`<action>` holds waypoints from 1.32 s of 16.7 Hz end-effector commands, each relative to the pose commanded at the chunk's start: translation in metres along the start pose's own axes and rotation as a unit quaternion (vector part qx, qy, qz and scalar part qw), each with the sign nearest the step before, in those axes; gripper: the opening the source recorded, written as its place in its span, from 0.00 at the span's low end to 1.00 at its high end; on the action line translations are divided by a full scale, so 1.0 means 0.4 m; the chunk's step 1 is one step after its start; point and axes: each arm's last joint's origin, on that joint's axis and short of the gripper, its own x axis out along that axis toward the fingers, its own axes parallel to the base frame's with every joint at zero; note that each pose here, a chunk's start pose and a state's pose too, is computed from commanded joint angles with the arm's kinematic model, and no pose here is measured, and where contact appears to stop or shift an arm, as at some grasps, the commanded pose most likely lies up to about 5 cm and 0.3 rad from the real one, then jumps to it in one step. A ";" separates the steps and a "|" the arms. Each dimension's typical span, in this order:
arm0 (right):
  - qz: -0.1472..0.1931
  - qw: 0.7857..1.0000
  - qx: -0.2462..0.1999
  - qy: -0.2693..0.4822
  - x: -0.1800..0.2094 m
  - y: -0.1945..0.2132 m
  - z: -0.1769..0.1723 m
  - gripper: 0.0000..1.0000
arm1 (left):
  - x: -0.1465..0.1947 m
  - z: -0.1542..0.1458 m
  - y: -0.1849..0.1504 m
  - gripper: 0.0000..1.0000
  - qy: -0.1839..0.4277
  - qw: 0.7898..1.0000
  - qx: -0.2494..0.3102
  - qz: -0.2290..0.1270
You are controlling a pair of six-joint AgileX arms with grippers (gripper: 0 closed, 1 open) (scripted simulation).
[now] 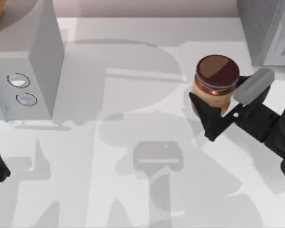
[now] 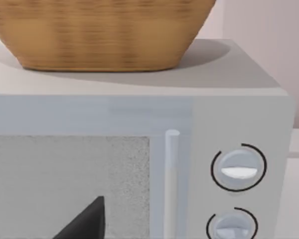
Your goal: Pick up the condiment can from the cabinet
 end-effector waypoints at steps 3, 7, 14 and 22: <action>0.001 1.000 -0.001 -0.001 0.053 0.000 -0.021 0.00 | 0.000 0.000 0.000 1.00 0.000 1.000 0.000 0.000; 0.002 1.000 0.000 0.000 0.119 0.004 -0.052 0.00 | 0.000 0.000 0.000 1.00 0.000 1.000 0.000 0.000; 0.002 1.000 0.000 0.000 0.130 0.006 -0.058 0.15 | 0.000 0.000 0.000 1.00 0.000 1.000 0.000 0.000; 0.002 1.000 0.000 0.000 0.130 0.006 -0.058 0.75 | 0.000 0.000 0.000 1.00 0.000 1.000 0.000 0.000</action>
